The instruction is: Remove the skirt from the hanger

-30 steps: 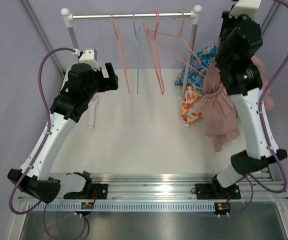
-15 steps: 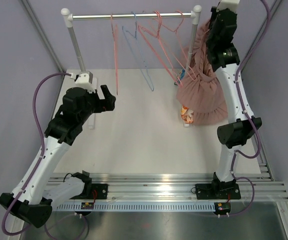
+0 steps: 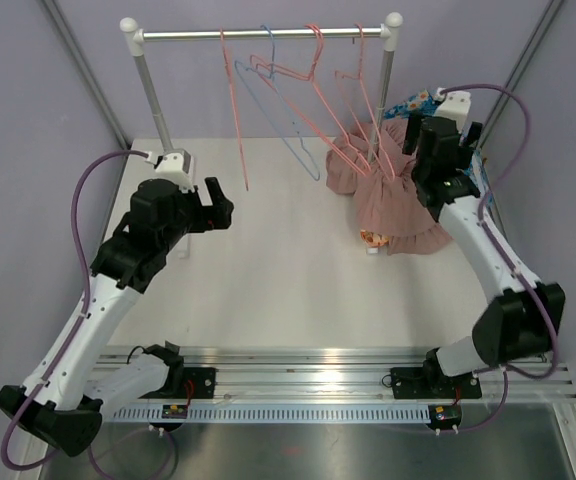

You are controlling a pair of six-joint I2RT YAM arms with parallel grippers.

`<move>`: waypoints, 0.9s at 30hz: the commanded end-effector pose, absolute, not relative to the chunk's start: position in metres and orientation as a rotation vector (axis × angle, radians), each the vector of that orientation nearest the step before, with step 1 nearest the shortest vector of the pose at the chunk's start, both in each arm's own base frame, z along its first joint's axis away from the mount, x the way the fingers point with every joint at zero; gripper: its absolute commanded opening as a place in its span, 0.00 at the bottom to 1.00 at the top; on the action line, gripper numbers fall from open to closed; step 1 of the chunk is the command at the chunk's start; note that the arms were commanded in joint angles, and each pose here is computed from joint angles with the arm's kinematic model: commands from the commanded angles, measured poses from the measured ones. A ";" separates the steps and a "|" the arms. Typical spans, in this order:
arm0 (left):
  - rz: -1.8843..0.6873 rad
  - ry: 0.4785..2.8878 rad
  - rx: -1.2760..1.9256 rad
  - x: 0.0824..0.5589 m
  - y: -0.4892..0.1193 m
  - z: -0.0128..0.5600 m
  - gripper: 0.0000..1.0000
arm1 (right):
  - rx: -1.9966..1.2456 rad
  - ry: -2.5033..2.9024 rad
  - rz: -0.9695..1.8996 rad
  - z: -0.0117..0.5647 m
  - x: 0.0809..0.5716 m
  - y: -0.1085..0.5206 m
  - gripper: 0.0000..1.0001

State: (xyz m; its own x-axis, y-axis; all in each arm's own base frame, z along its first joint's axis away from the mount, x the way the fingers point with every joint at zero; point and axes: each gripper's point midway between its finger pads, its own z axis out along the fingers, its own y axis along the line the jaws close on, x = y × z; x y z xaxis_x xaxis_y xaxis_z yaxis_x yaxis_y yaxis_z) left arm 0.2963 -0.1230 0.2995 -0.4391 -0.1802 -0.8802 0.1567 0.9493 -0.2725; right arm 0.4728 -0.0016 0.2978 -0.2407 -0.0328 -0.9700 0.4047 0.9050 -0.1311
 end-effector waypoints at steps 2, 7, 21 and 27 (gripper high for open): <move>-0.347 1.918 -0.050 0.283 -0.108 0.329 0.99 | 0.422 1.496 -0.216 0.417 0.392 -0.013 0.99; -0.270 1.920 -0.073 0.262 -0.086 0.326 0.99 | 0.410 1.503 0.030 0.422 0.323 0.003 0.99; -0.334 1.789 -0.128 0.211 -0.063 0.278 0.99 | 0.212 1.631 0.601 0.314 0.185 0.070 0.99; -0.282 1.773 -0.169 0.203 -0.048 0.277 0.99 | 0.183 1.514 0.602 0.334 0.168 0.064 0.99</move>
State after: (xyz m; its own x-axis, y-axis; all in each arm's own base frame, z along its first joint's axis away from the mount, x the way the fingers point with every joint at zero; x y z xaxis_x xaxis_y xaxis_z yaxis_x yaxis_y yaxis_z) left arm 0.2041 -0.0547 0.2570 -0.3101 -0.2259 -0.9235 0.0504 0.9661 -0.2533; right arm 0.1709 0.0624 0.3200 -0.0835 0.4622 -0.8828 -0.2281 0.8535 0.4685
